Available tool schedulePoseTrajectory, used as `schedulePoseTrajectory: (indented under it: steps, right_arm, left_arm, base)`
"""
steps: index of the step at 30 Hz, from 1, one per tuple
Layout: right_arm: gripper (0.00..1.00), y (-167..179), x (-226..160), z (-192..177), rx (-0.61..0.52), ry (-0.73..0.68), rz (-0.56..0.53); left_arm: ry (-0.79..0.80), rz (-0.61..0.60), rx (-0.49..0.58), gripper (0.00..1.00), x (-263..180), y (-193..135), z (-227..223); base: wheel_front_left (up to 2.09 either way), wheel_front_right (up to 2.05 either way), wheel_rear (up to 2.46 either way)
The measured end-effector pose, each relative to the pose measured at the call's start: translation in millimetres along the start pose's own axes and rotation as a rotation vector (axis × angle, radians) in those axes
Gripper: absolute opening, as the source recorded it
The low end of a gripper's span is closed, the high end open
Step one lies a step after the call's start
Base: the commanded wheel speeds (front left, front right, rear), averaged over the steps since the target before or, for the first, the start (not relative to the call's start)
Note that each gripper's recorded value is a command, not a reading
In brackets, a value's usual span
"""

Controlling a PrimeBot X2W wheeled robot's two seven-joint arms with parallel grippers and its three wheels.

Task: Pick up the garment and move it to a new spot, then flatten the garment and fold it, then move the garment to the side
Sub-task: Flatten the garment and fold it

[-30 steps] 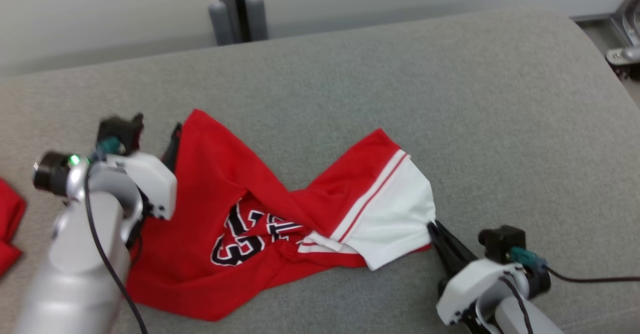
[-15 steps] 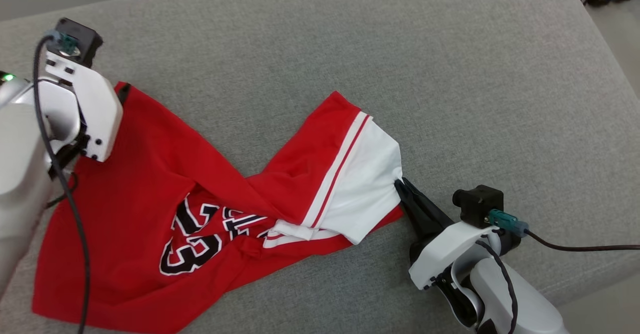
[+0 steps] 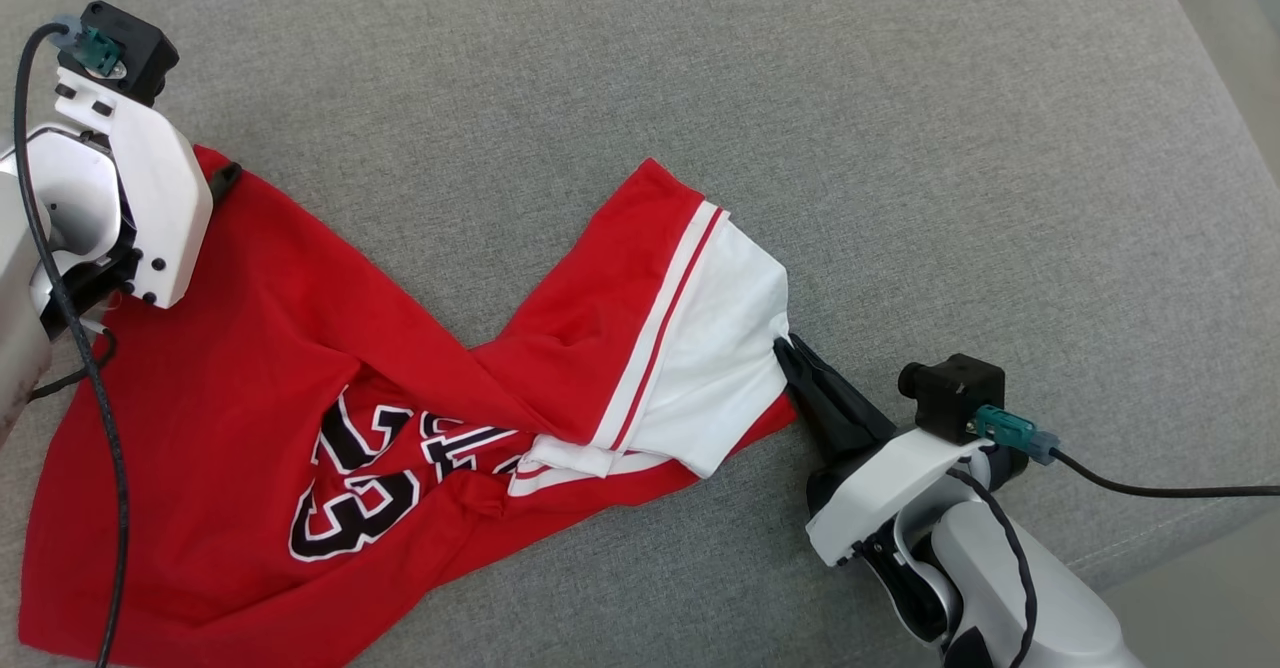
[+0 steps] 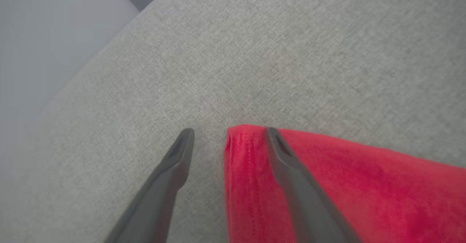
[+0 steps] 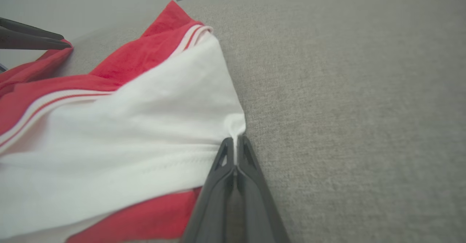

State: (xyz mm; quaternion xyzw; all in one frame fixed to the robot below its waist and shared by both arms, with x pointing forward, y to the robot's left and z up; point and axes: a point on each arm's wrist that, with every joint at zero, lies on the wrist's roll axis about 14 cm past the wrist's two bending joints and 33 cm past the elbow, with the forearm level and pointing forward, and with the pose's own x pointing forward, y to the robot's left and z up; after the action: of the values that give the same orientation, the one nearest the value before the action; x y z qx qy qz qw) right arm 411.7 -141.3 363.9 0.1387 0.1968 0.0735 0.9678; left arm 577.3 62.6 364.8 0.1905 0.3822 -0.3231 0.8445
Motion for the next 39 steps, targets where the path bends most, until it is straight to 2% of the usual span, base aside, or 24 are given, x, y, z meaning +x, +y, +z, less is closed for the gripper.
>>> schedulePoseTrajectory:
  steps: [10, 11, 12, 13, 14, 26, 39]
  right_arm:
    - [0.0, -0.9, 3.8, -0.8, 0.002, 0.002, 0.001]
    - [0.0, -0.8, 4.1, -1.0, 0.001, 0.003, 0.002]
    - [0.0, -0.7, 4.2, -1.1, 0.002, 0.003, 0.002]
    - [0.0, -0.8, 4.3, -1.2, 0.002, 0.003, 0.002]
    - [0.0, -0.6, 4.4, -1.3, 0.002, 0.003, 0.002]
    - [0.0, 1.7, 4.4, 0.1, 0.0, 0.002, 0.007]
    - [0.0, 0.6, -9.3, 27.8, 0.035, -0.078, -0.012]
  left_arm:
    - [0.008, -0.047, -0.017, 1.0, 5.5, -7.6, -2.6]
    - [0.009, -0.05, -0.025, 0.94, 5.7, -7.5, -2.5]
    - [0.011, -0.053, -0.031, 0.62, 6.0, -8.2, -3.0]
    - [0.014, -0.057, -0.034, 0.26, 6.4, -9.2, -3.9]
    - [0.016, -0.059, -0.04, 0.0, 6.7, -9.7, -4.5]
    - [-0.034, -0.044, -0.06, 0.0, -2.7, -8.1, 5.8]
    - [-0.243, 0.012, -0.093, 0.0, -59.0, -23.6, 13.6]
  base:
    - [0.0, 0.0, 0.0]
    - [0.0, 0.0, 0.0]
    - [0.0, 0.0, 0.0]
    - [0.0, 0.0, 0.0]
    - [0.0, 0.0, 0.0]
    - [0.0, 0.0, 0.0]
    - [0.0, 0.0, 0.0]
